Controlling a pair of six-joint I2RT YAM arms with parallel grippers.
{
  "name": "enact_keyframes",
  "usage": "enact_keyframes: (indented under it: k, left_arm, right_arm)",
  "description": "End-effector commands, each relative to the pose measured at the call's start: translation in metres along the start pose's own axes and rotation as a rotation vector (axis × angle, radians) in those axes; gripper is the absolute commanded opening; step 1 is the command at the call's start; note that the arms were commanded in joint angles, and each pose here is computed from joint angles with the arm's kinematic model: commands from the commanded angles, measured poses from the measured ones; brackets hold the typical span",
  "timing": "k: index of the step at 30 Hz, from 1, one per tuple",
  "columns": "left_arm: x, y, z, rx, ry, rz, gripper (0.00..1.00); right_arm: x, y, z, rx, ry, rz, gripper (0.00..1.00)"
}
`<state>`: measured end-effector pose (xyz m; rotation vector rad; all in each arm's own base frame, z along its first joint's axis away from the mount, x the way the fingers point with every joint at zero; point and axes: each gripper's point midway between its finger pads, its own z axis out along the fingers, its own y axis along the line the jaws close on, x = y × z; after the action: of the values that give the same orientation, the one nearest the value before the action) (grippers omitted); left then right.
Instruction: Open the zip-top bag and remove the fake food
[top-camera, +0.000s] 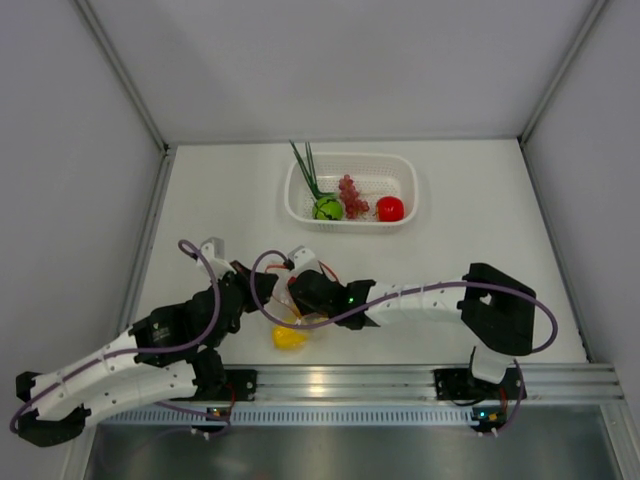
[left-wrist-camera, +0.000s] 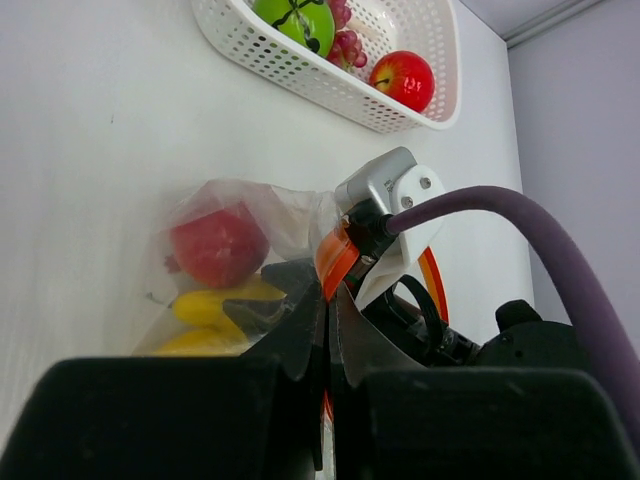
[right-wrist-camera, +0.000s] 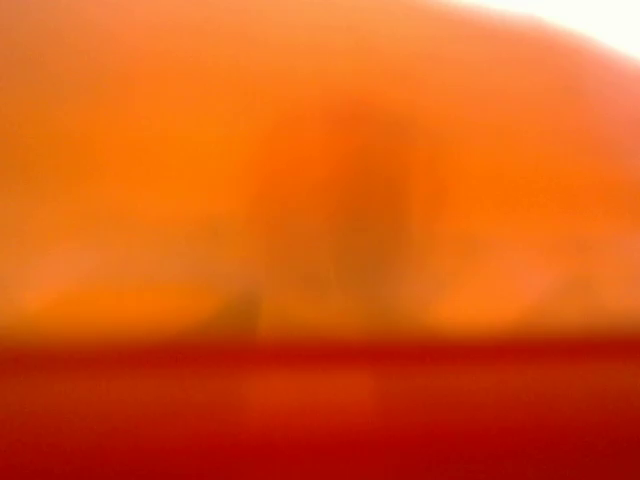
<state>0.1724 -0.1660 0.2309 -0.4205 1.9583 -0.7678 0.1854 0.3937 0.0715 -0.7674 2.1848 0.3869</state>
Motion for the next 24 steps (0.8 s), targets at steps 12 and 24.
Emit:
enact_keyframes:
  k: [12,24]
  left_arm:
    - [0.002,0.0,0.003,0.002,-0.006,0.016,0.0]
    - [0.004,0.0,0.004,0.001,0.001,0.017,0.0]
  right_arm:
    - [0.051,-0.021,-0.005,0.063,0.227,-0.028,0.74]
    - [0.057,-0.01,-0.001,0.006,0.236,0.003,0.51]
